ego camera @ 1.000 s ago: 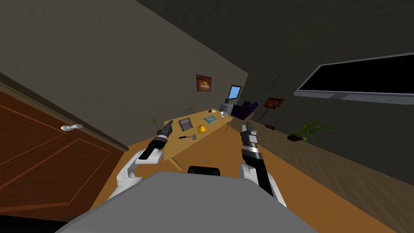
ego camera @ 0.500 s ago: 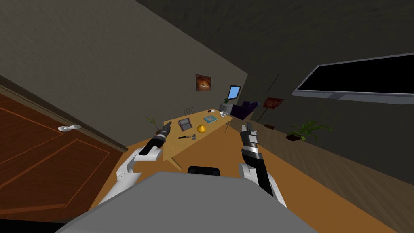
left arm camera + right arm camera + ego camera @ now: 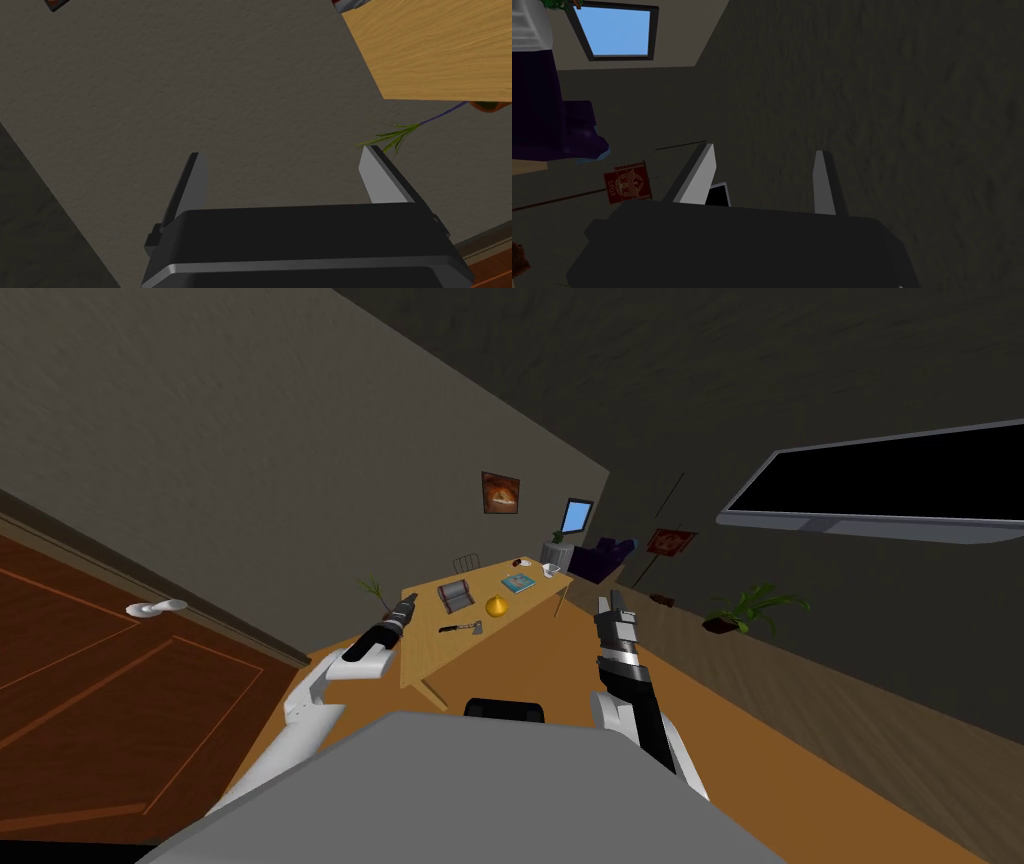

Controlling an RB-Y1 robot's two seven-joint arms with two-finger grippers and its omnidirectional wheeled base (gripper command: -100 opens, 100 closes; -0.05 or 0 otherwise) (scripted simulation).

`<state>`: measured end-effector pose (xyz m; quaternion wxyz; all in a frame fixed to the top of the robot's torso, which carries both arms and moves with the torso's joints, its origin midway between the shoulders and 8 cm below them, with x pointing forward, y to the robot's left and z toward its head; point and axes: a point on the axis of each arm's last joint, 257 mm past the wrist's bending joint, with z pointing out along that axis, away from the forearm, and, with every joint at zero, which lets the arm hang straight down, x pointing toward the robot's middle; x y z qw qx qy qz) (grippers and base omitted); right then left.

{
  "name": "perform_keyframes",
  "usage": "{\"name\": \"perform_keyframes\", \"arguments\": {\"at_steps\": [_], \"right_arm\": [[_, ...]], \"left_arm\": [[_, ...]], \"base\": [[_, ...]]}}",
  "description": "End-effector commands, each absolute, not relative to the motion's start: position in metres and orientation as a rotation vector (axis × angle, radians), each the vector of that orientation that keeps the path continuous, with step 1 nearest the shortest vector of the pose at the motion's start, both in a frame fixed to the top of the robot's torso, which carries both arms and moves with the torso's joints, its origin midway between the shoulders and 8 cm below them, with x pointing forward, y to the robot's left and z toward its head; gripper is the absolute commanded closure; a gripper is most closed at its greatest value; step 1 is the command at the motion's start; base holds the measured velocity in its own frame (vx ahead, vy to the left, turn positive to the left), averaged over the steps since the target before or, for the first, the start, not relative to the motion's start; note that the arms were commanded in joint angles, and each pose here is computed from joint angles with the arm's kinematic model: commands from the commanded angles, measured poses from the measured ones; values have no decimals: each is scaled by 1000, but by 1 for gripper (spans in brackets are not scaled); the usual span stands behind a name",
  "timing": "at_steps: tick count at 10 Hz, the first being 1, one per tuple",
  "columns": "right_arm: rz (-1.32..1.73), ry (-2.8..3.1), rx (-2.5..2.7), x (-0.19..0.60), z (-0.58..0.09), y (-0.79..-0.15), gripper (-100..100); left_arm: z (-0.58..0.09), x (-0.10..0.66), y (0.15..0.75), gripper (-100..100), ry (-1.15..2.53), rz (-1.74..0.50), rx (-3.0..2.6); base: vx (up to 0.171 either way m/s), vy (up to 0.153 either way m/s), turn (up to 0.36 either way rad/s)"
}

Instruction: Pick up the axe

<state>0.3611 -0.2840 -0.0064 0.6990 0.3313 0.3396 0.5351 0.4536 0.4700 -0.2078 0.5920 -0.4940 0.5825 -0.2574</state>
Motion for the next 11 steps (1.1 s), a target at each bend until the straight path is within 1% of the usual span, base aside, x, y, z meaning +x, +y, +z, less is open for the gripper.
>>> {"name": "perform_keyframes", "arguments": {"at_steps": [1,4,8,11], "right_arm": [[1193,757,738,361,-6,-284,0],[1192,757,738,361,-6,-284,0],[1192,757,738,361,-6,-284,0],[1192,757,738,361,-6,-284,0]], "left_arm": [[-222,452,485,-100,1381,-551,-1194],[-243,449,525,-100,1411,-451,-1280],[-267,440,547,-100,1444,-375,-1370],[-287,431,576,-100,1464,-293,-1481]], "base": [[10,-7,-23],[17,-10,-42],[19,-7,-33],[28,-8,-68]]}}
